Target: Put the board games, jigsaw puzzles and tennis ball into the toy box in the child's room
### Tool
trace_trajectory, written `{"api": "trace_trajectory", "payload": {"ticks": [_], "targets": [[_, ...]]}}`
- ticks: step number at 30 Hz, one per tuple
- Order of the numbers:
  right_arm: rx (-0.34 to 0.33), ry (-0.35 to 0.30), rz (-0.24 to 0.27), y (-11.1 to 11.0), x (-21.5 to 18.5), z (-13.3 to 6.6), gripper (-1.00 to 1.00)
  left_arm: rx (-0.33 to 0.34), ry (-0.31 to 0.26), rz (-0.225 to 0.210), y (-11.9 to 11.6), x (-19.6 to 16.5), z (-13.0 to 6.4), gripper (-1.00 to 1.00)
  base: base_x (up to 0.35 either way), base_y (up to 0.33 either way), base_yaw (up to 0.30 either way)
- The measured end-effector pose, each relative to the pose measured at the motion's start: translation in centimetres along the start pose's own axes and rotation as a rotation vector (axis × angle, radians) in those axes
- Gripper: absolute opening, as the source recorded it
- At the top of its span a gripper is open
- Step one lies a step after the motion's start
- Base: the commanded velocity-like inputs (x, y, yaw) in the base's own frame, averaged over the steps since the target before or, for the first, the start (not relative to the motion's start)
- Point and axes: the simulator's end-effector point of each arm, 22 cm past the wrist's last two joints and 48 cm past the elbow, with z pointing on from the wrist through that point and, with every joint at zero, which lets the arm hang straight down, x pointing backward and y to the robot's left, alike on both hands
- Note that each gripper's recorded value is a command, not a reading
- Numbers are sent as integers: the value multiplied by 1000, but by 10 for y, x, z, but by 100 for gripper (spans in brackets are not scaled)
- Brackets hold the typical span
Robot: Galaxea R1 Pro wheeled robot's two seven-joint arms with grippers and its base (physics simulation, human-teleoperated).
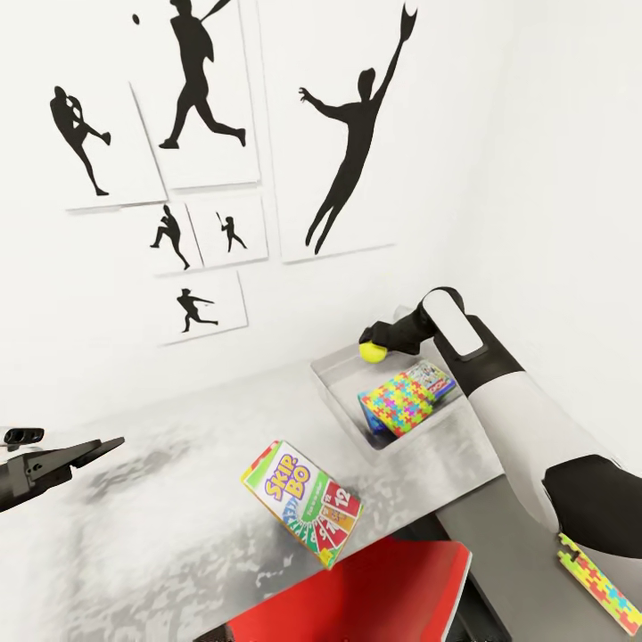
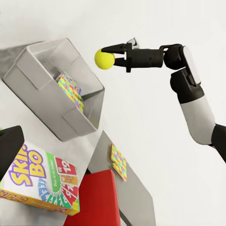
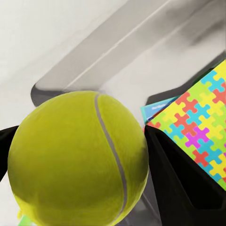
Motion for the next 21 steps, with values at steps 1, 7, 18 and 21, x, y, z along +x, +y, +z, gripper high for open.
{"api": "trace_trajectory", "payload": {"ticks": [1, 7, 18, 21], "targets": [[1, 3, 1, -1, 1, 1, -100, -1, 0, -1, 1, 0, 0, 100, 0, 0, 0], [12, 29, 13, -8, 9, 12, -100, -4, 4, -9, 5, 2, 1, 100, 0, 0, 0], [18, 53, 21, -13, 16, 24, -100, -11, 10, -24, 12, 6, 2, 100, 0, 0, 0], [-5, 62, 21, -4, 20, 28, -100, -12, 11, -28, 13, 7, 2, 100, 0, 0, 0]]}}
